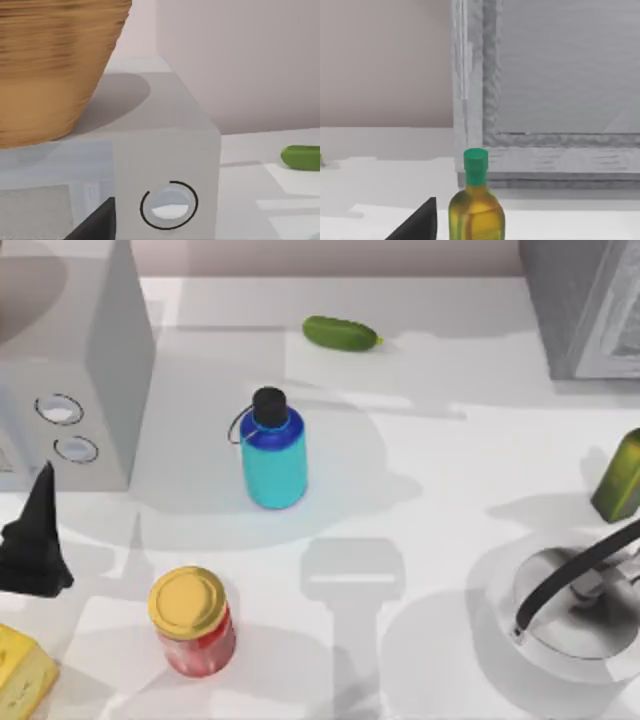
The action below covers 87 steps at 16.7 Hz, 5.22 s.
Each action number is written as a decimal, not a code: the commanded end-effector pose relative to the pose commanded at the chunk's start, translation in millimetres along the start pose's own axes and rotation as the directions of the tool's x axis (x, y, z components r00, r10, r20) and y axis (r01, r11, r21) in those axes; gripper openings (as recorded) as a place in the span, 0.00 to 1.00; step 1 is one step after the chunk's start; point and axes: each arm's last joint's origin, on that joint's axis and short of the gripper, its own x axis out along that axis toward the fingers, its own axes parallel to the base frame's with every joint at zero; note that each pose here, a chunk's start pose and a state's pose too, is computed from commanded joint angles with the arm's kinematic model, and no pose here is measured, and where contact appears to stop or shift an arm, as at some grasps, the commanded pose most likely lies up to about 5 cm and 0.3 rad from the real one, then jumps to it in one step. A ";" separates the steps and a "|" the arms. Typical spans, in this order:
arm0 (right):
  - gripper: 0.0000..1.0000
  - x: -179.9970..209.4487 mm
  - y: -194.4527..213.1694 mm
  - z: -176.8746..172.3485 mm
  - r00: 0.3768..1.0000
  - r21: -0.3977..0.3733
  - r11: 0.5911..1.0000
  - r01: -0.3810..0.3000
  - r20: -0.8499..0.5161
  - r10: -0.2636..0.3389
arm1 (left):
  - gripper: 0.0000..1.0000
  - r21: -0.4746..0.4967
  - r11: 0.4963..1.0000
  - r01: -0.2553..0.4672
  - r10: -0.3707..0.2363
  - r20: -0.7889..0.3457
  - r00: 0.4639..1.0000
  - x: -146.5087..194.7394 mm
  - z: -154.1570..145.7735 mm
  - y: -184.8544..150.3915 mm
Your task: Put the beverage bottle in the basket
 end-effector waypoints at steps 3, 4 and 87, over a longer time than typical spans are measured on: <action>1.00 0.0 0.0 0.0 1.000 0.000 1.000 0.000 0.000 0.000 | 1.00 0.001 0.994 0.113 -0.113 -0.001 0.994 27.4 10.2 -4.3; 1.00 0.0 0.0 0.0 1.000 0.000 1.000 0.000 0.000 0.000 | 1.00 0.002 0.988 0.151 -0.151 -0.002 0.988 39.0 11.8 -5.9; 1.00 0.0 0.0 0.0 1.000 0.000 1.000 0.000 0.000 0.000 | 0.00 0.044 0.654 0.756 -0.743 -0.151 0.652 87.3 37.0 77.6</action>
